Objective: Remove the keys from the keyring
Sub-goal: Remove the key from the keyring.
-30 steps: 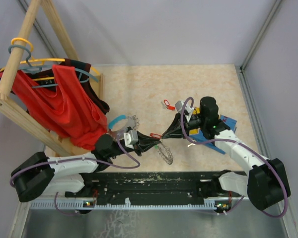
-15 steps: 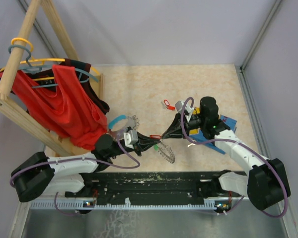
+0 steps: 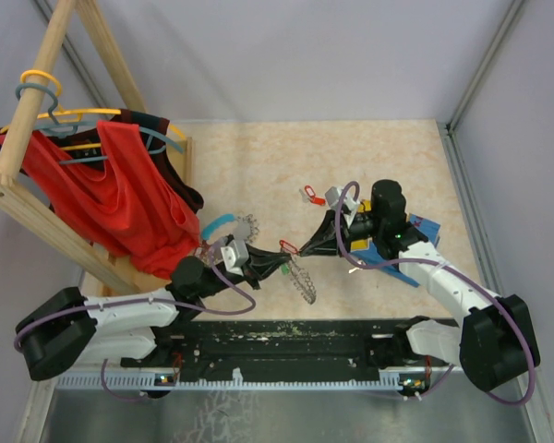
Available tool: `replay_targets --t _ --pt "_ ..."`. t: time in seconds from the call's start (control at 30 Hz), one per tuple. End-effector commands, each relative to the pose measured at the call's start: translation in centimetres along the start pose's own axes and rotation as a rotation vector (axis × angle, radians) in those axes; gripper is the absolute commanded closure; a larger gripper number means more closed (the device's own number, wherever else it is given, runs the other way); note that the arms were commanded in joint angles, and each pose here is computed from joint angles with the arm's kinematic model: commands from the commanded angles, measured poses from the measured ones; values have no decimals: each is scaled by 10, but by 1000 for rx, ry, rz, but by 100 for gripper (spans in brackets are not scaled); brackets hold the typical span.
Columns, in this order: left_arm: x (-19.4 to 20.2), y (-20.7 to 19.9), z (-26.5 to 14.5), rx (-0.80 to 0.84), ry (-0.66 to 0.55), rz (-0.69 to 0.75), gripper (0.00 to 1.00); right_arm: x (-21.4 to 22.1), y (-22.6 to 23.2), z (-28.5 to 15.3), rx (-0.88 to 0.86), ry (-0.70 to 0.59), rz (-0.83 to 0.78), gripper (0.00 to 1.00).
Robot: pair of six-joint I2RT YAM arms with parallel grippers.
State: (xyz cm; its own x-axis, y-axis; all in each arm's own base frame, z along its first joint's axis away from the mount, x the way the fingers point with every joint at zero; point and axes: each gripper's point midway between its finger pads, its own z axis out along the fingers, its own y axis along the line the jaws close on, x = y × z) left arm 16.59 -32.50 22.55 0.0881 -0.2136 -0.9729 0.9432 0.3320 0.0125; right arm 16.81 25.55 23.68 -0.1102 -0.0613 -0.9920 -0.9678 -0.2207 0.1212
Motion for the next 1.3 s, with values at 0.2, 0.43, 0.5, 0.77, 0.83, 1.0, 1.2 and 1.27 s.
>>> replay_targets --t 0.2,0.43,0.5,0.77,0.83,1.0,1.2,1.27 --pt "-27 24 -11 -157 -152 -58 100 -17 6 1 -45 -21 -99 100" --pt "-23 14 -8 -100 -139 -64 100 -17 5 2 -44 -21 -98 100" --pt "-23 13 -8 -88 -137 -56 100 -16 5 2 -42 -20 -91 100" --pt "-20 11 -5 -69 -74 -26 100 -2 -4 1 -7 12 -87 80" --pt "-19 10 -6 -68 -64 -31 100 -1 -4 1 -1 17 -99 73" --pt "-18 4 -6 -37 -49 -35 100 3 -2 2 -5 27 -136 55" --pt "-17 -4 -5 11 -28 -40 100 14 -3 6 5 55 -195 46" --pt "-15 -5 -5 15 -18 -40 100 16 -3 7 4 56 -208 45"
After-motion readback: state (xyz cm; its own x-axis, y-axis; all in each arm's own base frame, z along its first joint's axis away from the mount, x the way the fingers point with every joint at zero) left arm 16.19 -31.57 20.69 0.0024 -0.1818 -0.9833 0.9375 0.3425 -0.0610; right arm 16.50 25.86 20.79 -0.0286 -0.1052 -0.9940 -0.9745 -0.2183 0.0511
